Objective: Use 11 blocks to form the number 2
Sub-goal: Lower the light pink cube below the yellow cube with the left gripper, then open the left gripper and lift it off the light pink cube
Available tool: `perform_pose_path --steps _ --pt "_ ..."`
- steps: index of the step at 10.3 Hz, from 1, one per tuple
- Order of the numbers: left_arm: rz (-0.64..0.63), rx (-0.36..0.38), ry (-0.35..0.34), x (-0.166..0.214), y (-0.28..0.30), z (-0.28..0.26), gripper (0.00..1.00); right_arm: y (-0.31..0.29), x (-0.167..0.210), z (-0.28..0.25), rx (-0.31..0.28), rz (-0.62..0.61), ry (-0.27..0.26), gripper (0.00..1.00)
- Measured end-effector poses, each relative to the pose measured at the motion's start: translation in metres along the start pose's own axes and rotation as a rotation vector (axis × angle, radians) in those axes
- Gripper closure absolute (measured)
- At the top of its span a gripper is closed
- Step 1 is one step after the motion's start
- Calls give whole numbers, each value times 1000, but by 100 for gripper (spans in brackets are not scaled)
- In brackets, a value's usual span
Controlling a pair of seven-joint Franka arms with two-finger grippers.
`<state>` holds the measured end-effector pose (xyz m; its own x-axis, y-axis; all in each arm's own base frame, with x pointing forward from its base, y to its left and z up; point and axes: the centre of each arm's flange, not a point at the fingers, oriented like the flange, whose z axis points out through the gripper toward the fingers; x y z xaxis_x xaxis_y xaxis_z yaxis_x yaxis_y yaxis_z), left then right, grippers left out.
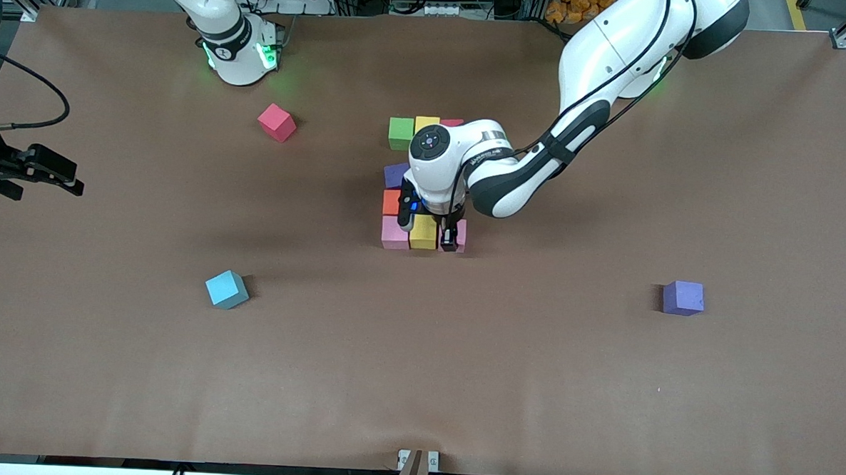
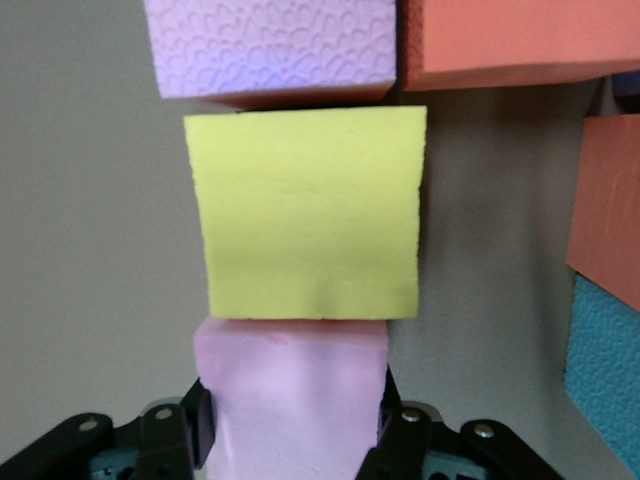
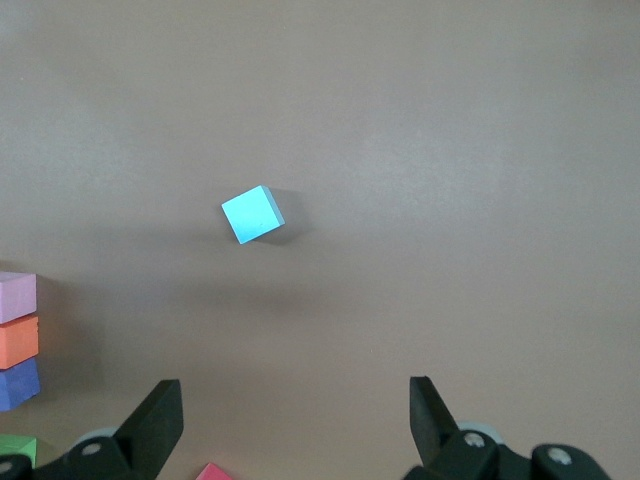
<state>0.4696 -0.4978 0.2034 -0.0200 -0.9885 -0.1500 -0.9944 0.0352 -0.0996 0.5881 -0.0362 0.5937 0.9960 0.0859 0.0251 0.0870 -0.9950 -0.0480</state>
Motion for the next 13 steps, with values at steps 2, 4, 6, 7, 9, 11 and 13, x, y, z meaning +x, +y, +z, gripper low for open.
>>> perform_pose_path --steps 2,4,6,7,9,11,13 --pt "-1 0 1 0 -1 0 39 0 0 0 0 0 0 0" --pt "2 -1 1 2 1 1 39 0 0 0 0 0 -1 0" --pt "6 -1 1 4 3 1 39 0 0 0 0 0 -2 0" --pt "7 -1 1 4 4 1 39 0 0 0 0 0 -3 0" --pt "3 -3 1 5 4 2 34 1 0 0 0 2 -3 0" --pt "-37 -5 0 5 5 3 18 9 -3 -3 0 16 -5 0" --pt "-52 -5 0 7 7 3 0 36 -11 -14 24 14 -7 0"
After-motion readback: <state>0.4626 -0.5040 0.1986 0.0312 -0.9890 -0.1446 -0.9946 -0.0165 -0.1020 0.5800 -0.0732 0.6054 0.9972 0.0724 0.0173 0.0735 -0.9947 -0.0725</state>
